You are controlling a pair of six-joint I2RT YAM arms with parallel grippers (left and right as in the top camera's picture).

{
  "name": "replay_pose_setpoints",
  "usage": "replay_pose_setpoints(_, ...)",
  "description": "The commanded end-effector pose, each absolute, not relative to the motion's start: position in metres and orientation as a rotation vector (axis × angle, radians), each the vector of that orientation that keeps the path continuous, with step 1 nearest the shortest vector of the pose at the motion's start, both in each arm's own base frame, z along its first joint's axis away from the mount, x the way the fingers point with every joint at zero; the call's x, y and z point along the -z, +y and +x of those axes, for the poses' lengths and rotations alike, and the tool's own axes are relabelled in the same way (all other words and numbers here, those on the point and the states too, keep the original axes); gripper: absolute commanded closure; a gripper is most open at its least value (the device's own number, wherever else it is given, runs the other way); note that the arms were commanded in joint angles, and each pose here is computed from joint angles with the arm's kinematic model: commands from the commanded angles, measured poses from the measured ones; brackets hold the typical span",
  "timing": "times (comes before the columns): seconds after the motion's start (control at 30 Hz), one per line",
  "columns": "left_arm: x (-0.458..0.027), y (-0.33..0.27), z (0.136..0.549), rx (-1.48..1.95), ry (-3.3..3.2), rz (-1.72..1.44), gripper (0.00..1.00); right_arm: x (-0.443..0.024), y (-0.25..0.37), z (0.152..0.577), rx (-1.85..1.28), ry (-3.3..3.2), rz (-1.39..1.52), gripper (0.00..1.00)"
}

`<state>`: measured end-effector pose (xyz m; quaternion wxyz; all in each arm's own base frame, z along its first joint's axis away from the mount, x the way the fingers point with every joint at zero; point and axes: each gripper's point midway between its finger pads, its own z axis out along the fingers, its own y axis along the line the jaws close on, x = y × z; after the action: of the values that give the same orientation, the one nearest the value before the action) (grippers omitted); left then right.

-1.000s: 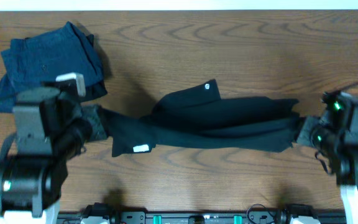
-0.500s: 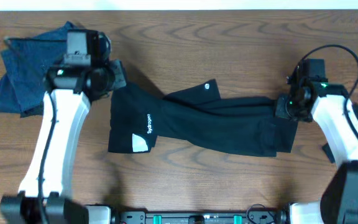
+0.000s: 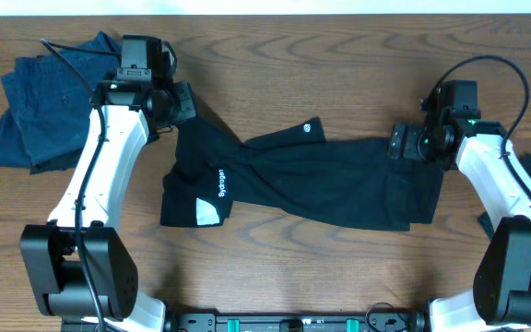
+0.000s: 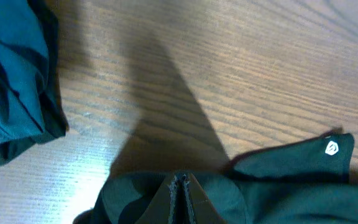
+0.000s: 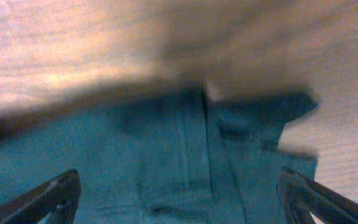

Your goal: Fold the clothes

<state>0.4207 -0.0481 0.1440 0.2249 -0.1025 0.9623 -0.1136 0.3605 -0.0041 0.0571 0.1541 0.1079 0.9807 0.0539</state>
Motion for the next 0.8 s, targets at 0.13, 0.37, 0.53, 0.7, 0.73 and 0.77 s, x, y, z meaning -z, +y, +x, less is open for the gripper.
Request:
replay_pose_setpoints(0.13,-0.139,-0.046,0.409,0.304,2.705,-0.305,0.94,-0.052,0.012,0.326,-0.243,2.959,0.345,0.13)
replay_pose_setpoints(0.37,-0.137,-0.046,0.406,0.303,2.721,-0.314,0.94,-0.051,0.021,0.331,-0.247,2.945,0.303,0.51)
replay_pose_setpoints(0.53,-0.136,-0.046,0.403,0.302,2.732,-0.320,0.94,-0.046,0.025,0.334,-0.211,2.938,0.301,0.49)
replay_pose_setpoints(0.7,-0.136,-0.046,0.403,0.302,2.732,-0.320,0.94,-0.034,0.028,0.333,-0.210,2.951,0.295,0.49)
replay_pose_setpoints(0.73,-0.136,-0.046,0.403,0.302,2.732,-0.320,0.94,-0.031,0.027,0.332,-0.205,2.959,0.298,0.49)
replay_pose_setpoints(0.77,-0.136,-0.046,0.403,0.302,2.732,-0.320,0.94,-0.027,0.026,0.331,-0.199,2.965,0.310,0.49)
